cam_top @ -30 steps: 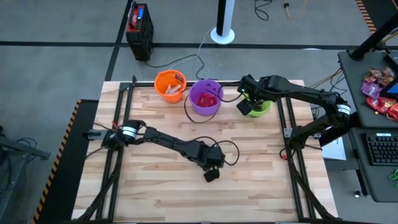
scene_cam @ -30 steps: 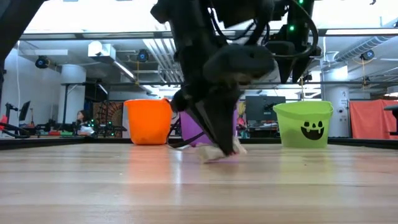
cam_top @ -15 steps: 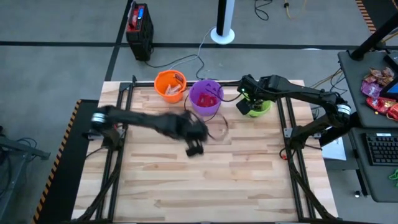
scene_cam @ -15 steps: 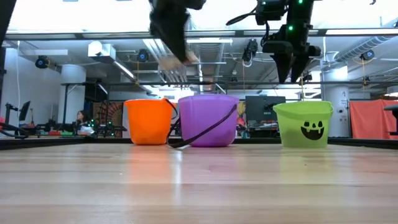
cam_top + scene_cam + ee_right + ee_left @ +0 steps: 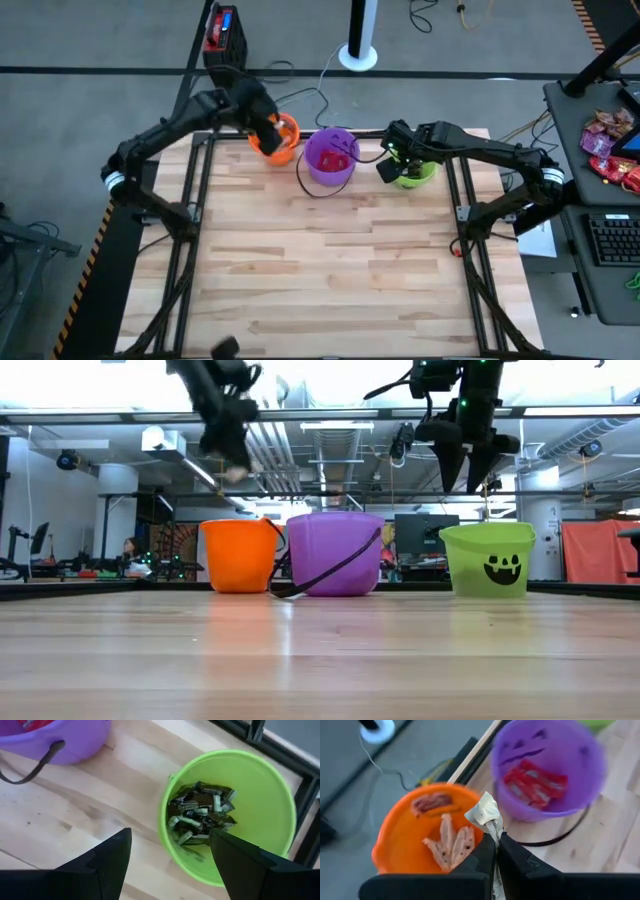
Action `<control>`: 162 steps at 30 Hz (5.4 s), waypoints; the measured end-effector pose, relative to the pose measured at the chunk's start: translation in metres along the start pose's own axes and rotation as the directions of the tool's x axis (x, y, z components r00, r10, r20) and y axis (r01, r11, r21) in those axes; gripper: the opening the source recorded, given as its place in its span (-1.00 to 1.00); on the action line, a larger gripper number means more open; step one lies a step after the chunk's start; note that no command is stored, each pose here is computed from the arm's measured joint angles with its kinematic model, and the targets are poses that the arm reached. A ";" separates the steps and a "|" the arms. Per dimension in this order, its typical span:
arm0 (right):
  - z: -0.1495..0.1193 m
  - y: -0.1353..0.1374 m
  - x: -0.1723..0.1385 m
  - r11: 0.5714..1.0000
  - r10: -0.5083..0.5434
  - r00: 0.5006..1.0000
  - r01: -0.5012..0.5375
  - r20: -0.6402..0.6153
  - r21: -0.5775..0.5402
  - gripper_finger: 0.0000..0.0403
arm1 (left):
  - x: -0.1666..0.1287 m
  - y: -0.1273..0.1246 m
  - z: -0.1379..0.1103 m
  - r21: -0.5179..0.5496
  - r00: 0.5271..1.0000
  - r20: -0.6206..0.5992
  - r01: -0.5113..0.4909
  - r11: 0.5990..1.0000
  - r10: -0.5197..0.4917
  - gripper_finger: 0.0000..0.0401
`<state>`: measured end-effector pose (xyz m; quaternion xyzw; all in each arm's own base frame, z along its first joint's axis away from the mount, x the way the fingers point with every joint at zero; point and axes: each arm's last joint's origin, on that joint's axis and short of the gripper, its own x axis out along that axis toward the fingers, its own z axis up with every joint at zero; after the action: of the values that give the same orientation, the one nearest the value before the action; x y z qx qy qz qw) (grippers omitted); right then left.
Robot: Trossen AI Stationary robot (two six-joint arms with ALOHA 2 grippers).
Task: Sort candy by brand, put in halloween buckets
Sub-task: Put the white chocolate bar into the orange bucket, then return to Home Position
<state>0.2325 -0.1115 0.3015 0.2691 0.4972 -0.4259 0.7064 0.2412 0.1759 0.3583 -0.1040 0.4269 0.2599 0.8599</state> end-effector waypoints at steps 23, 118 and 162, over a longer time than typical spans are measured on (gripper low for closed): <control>-0.003 0.020 -0.005 0.997 0.055 0.994 -0.060 0.097 0.052 0.29 | 0.023 0.062 -0.029 -0.180 1.000 -0.010 0.007 0.984 -0.009 -0.47; -0.199 -0.053 0.074 0.472 0.879 0.219 -0.531 0.424 -0.704 0.29 | 0.023 -0.067 -0.266 0.158 0.567 0.787 0.194 0.968 -0.242 -0.63; -0.199 -0.053 0.075 0.472 0.879 0.221 -0.531 0.423 -0.704 0.29 | 0.027 -0.068 -0.267 0.161 0.590 0.770 0.190 0.969 -0.244 -0.63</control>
<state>0.1028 -0.0024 0.1622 0.1105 0.0468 0.0045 0.9928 0.1099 0.0213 0.1705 -0.0048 0.0008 0.1592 0.9872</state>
